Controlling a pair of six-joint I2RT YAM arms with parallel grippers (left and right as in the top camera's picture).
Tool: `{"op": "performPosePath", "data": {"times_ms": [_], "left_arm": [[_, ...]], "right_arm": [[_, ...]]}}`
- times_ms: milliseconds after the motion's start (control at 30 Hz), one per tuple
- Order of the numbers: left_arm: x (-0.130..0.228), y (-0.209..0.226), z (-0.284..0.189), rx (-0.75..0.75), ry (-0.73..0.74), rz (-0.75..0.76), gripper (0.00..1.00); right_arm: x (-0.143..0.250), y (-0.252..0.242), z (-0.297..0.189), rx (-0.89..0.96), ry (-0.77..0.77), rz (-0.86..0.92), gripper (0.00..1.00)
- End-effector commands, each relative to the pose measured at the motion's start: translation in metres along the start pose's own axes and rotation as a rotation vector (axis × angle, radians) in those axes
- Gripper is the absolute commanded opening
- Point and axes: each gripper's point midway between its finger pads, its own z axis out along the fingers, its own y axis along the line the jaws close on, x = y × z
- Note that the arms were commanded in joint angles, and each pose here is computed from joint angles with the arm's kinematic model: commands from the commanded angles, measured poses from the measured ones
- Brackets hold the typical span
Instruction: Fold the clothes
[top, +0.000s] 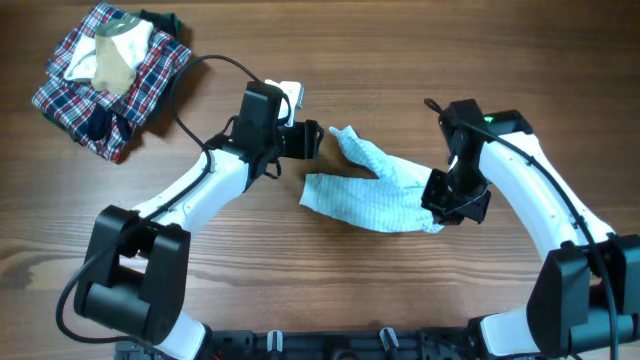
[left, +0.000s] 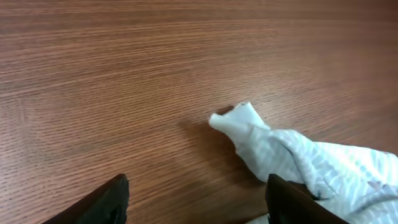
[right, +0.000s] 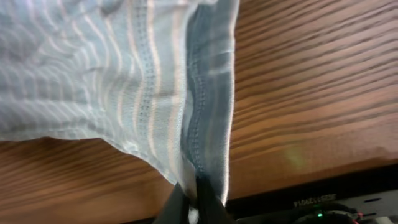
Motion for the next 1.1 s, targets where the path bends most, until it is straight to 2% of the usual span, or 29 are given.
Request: {"op": "performPosePath", "data": {"times_ms": [0,133,200,233,267,300,333,400,533,600,633,700,800,833,900,1067], "left_arm": [[-0.003,0.003,0.001,-0.011,-0.006,0.022,0.70],[-0.003,0.003,0.001,-0.011,-0.006,0.031,0.70],[-0.003,0.003,0.001,-0.011,-0.005,0.044,0.70],[-0.003,0.003,0.001,-0.011,-0.006,0.044,0.71],[-0.003,0.003,0.001,-0.011,-0.006,0.044,0.71],[-0.003,0.003,0.001,-0.011,-0.005,0.044,0.71],[-0.003,0.003,0.001,-0.011,-0.006,0.044,0.71],[-0.003,0.003,0.001,-0.011,-0.007,0.044,0.71],[-0.003,0.003,0.001,-0.011,-0.007,0.045,0.71],[-0.003,0.003,0.001,-0.011,-0.006,0.044,0.71],[-0.003,0.003,0.001,-0.011,-0.006,0.044,0.71],[-0.003,0.003,0.001,-0.011,-0.006,0.044,0.71],[-0.002,0.003,0.001,-0.012,-0.002,0.043,0.71],[-0.002,0.003,0.001,-0.012,-0.002,0.043,0.71],[-0.002,0.003,0.001,-0.012,-0.002,0.043,0.71],[-0.002,0.003,0.001,-0.012,-0.001,0.043,0.71]], "right_arm": [[0.017,-0.022,0.025,0.074,0.050,0.033,0.04],[0.026,-0.031,0.041,0.097,0.081,0.056,0.06],[0.026,-0.031,0.040,0.099,0.084,0.046,0.11],[0.026,-0.031,0.040,0.100,0.083,0.028,0.23],[0.025,-0.034,0.040,0.112,0.076,0.028,0.44],[0.022,-0.037,0.040,0.133,0.061,0.027,0.80],[0.020,-0.040,0.040,0.151,0.048,0.036,1.00],[0.015,-0.037,0.037,0.142,0.027,0.060,1.00],[-0.011,-0.016,0.018,0.064,-0.083,0.061,1.00],[-0.033,0.010,0.012,-0.050,-0.162,-0.050,0.98],[-0.040,0.022,0.011,-0.099,-0.186,-0.091,0.91],[-0.049,0.032,0.009,-0.140,-0.221,-0.099,0.64],[-0.053,0.033,0.012,-0.145,-0.231,-0.088,0.28],[-0.052,0.031,0.015,-0.136,-0.228,-0.077,0.21],[-0.055,0.024,0.021,-0.101,-0.238,-0.052,0.09],[-0.066,0.015,0.024,-0.058,-0.291,0.025,0.05]]}}
